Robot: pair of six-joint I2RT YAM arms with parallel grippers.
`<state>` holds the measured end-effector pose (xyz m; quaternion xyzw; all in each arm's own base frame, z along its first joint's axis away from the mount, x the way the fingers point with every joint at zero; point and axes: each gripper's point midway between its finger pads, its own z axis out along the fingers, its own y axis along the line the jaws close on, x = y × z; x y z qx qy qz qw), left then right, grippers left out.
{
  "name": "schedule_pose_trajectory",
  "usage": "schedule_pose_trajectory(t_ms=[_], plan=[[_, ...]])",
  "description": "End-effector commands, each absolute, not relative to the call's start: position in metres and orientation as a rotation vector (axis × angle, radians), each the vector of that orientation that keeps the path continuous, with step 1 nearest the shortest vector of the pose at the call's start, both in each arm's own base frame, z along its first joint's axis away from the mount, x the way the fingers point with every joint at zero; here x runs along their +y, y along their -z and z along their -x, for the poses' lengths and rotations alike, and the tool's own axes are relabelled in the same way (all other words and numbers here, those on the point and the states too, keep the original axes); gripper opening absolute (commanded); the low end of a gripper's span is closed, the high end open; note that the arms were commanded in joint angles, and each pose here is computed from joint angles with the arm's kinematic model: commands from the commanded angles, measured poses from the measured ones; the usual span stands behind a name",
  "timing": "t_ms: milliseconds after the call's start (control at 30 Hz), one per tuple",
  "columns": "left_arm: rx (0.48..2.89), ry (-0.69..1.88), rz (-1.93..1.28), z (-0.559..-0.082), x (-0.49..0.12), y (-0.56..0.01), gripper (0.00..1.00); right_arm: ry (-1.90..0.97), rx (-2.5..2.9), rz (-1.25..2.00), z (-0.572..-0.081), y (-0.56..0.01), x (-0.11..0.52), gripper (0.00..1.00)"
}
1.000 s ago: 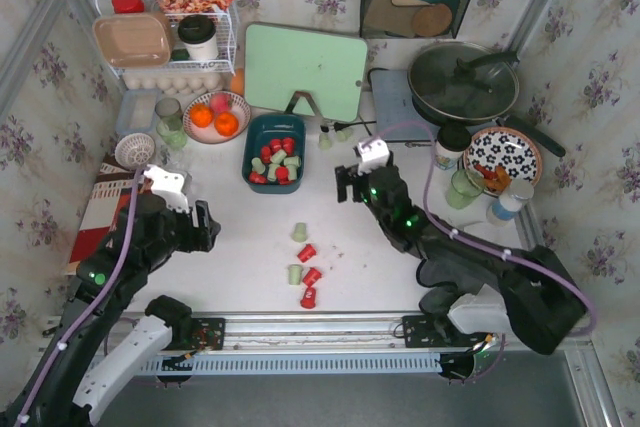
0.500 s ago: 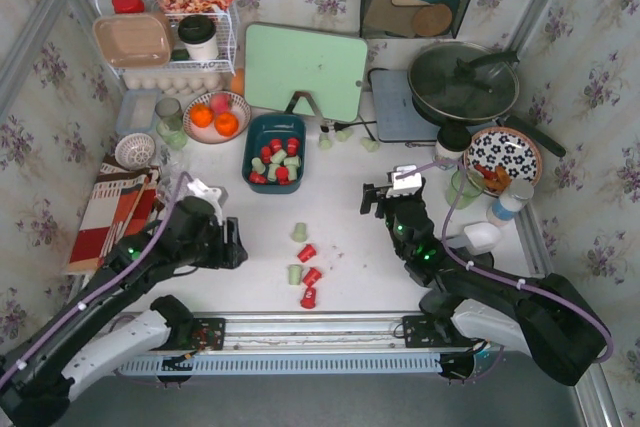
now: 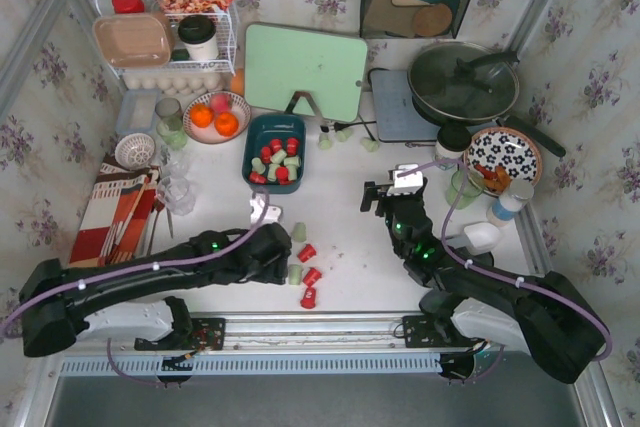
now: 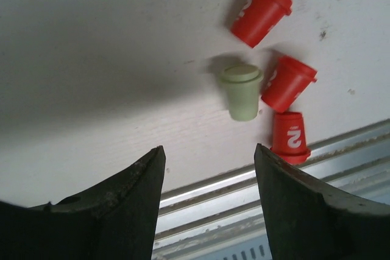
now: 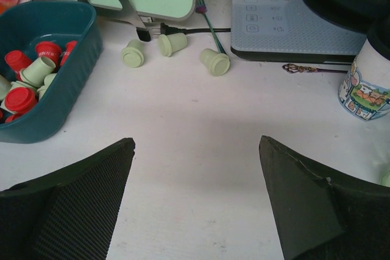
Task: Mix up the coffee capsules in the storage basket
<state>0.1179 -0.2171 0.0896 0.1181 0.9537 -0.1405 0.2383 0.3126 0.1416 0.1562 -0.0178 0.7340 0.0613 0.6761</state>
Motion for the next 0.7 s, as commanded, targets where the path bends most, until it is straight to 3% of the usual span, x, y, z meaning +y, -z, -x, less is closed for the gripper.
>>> schedule_pose_trajectory(t_ms=[0, 500, 667], plan=[[2.529, 0.292, -0.218, -0.136, -0.232, -0.092, 0.63, -0.13, 1.644, 0.018, -0.315, -0.158, 0.141, 0.91], [2.634, 0.103, -0.351, -0.118, -0.268, -0.044, 0.61, -0.119, 1.665, 0.027, -0.318, -0.153, 0.143, 0.92], [2.668, 0.03, -0.35, -0.116, -0.266, -0.031, 0.49, -0.113, 1.67, 0.028, -0.319, -0.152, 0.143, 0.93]])
